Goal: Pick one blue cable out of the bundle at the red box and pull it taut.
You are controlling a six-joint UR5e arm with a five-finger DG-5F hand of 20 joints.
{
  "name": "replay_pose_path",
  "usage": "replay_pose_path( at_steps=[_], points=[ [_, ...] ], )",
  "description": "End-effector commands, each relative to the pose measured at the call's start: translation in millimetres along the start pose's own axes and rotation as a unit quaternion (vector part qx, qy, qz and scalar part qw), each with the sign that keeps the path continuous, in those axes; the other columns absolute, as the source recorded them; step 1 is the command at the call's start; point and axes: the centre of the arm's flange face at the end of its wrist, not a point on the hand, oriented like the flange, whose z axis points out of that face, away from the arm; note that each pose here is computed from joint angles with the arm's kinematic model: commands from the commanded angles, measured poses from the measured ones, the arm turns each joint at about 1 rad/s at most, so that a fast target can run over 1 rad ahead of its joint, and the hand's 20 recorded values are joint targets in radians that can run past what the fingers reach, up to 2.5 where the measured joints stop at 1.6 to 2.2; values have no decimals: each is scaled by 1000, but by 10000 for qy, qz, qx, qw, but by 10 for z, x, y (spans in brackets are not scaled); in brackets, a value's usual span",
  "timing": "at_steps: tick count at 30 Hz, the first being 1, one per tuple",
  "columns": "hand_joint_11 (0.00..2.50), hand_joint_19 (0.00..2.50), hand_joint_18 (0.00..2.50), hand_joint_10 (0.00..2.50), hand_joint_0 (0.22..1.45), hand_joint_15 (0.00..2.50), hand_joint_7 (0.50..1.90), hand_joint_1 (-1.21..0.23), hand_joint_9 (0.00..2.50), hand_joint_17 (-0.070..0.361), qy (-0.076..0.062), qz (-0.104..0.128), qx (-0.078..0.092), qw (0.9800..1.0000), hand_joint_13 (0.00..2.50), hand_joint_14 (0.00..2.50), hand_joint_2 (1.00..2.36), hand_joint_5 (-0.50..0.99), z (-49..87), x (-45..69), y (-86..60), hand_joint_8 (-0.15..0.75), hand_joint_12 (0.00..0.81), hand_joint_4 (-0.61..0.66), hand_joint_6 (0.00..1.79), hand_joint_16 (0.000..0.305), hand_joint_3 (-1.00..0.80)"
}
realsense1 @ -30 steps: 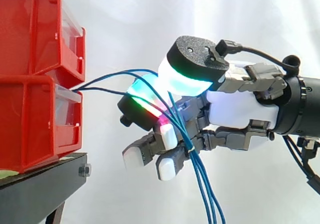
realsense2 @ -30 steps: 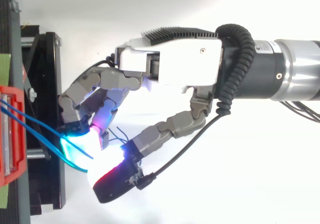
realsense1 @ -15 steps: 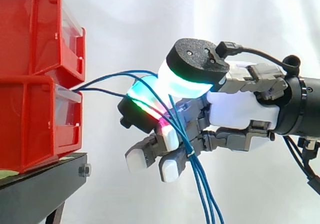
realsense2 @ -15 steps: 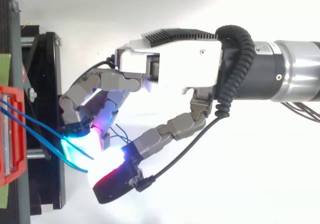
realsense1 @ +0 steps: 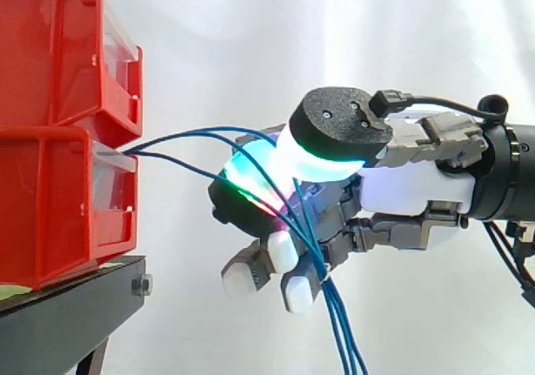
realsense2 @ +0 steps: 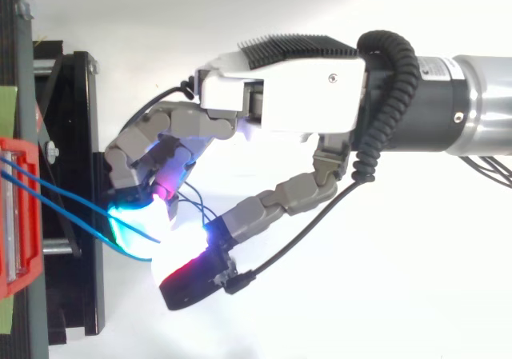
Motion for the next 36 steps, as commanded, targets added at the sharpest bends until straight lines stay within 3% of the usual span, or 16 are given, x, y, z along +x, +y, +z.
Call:
replay_pose_path(
  at_steps=[1, 4, 9, 16, 25, 36],
  points=[
    [421, 370, 870, 9, 616, 264, 1159, -887, 792, 154, 53, -173, 135, 9997, 718, 8, 1017, -94, -48, -33, 40, 324, 397, 67, 887, 68, -4],
    [427, 378, 869, 11, 616, 268, 1160, -887, 819, 153, 90, -299, 303, 9991, 720, 9, 1017, -94, -97, -81, 47, 328, 395, 67, 887, 68, -2],
    [436, 377, 871, 12, 615, 265, 1158, -888, 834, 154, 127, -400, 446, 9981, 722, 10, 1017, -93, -138, -107, 12, 331, 395, 69, 887, 68, 3],
    [435, 377, 872, 10, 616, 265, 1165, -890, 839, 154, 100, -503, 486, 9975, 724, 8, 1017, -92, -170, -179, 78, 333, 394, 69, 886, 68, 4],
    [432, 379, 865, 10, 617, 260, 1173, -890, 857, 153, 91, -723, 835, 9938, 722, 8, 1017, -92, -288, -277, 179, 337, 392, 73, 886, 68, 5],
    [441, 380, 863, 12, 617, 266, 1169, -888, 866, 152, 273, -734, 1127, 9905, 717, 8, 1017, -93, -394, -290, 213, 338, 391, 69, 887, 68, 5]
  ],
)
